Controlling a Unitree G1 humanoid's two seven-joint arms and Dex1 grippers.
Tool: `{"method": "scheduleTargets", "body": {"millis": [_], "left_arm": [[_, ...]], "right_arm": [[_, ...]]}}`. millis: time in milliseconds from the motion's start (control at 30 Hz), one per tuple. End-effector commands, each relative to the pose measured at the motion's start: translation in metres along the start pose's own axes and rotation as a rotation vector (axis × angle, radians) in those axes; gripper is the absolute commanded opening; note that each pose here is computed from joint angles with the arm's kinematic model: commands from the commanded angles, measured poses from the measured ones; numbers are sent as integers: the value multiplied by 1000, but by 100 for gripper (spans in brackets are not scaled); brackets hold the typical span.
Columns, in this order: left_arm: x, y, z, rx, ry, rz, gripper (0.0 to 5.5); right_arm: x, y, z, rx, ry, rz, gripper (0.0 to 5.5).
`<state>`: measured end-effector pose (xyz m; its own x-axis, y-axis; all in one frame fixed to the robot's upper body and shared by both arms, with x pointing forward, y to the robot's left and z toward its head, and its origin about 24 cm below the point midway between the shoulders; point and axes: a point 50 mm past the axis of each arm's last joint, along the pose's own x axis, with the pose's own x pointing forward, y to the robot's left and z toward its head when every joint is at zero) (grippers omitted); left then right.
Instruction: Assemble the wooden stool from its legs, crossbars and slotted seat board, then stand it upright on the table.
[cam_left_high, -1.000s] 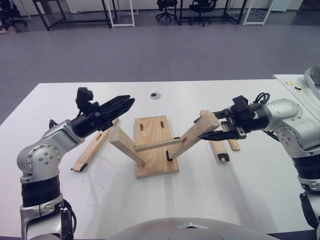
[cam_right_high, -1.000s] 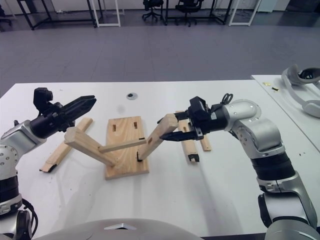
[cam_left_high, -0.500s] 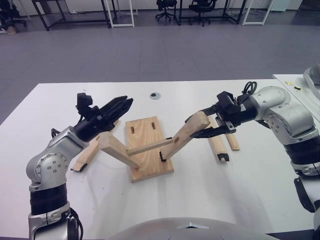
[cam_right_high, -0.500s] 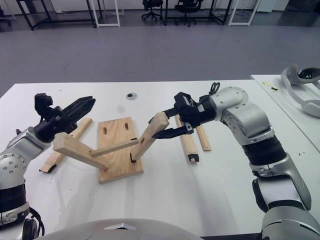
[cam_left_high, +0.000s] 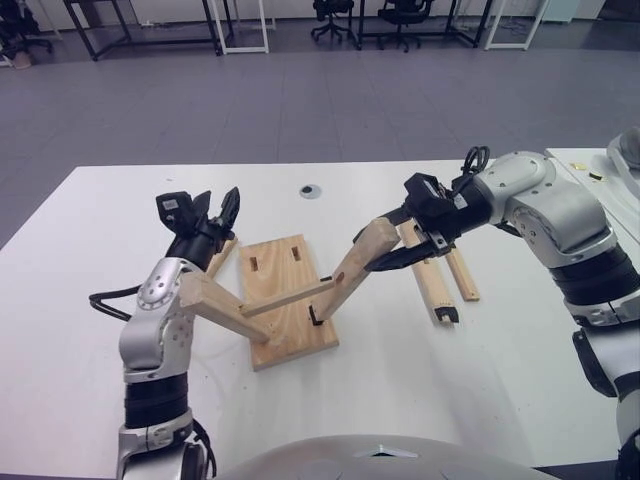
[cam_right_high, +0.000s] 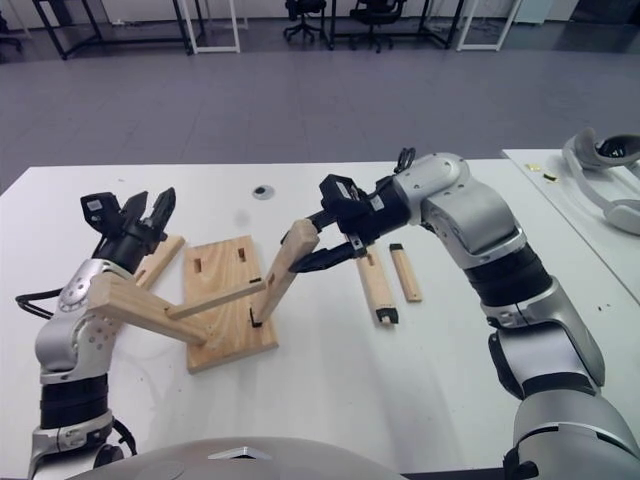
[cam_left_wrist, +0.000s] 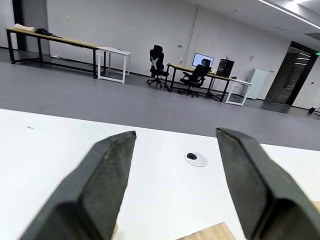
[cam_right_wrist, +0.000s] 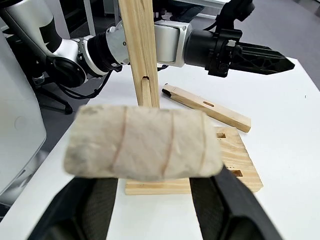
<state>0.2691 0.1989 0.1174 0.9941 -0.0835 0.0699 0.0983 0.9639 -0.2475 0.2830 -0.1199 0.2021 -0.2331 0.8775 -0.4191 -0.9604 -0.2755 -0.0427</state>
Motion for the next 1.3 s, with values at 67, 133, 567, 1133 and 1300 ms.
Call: {"method": "scheduleTargets", "body": {"millis": [67, 133, 567, 1133, 1300], "left_arm": [[4, -17, -12, -9, 5, 37, 294], [4, -20, -15, -28, 3, 48, 294], [5, -16, -16, -53, -21, 75, 294], [3, -16, -19, -62, -29, 110, 294], [3, -15, -19, -58, -28, 107, 294]], "right_arm": [[12, 0, -8, 70, 93, 98, 207], [12, 3, -4, 47, 95, 107, 207], [16, 21, -6, -50, 109, 127, 207], [35, 8, 11, -79, 162, 183, 207], [47, 9, -14, 23, 148, 157, 207]]}}
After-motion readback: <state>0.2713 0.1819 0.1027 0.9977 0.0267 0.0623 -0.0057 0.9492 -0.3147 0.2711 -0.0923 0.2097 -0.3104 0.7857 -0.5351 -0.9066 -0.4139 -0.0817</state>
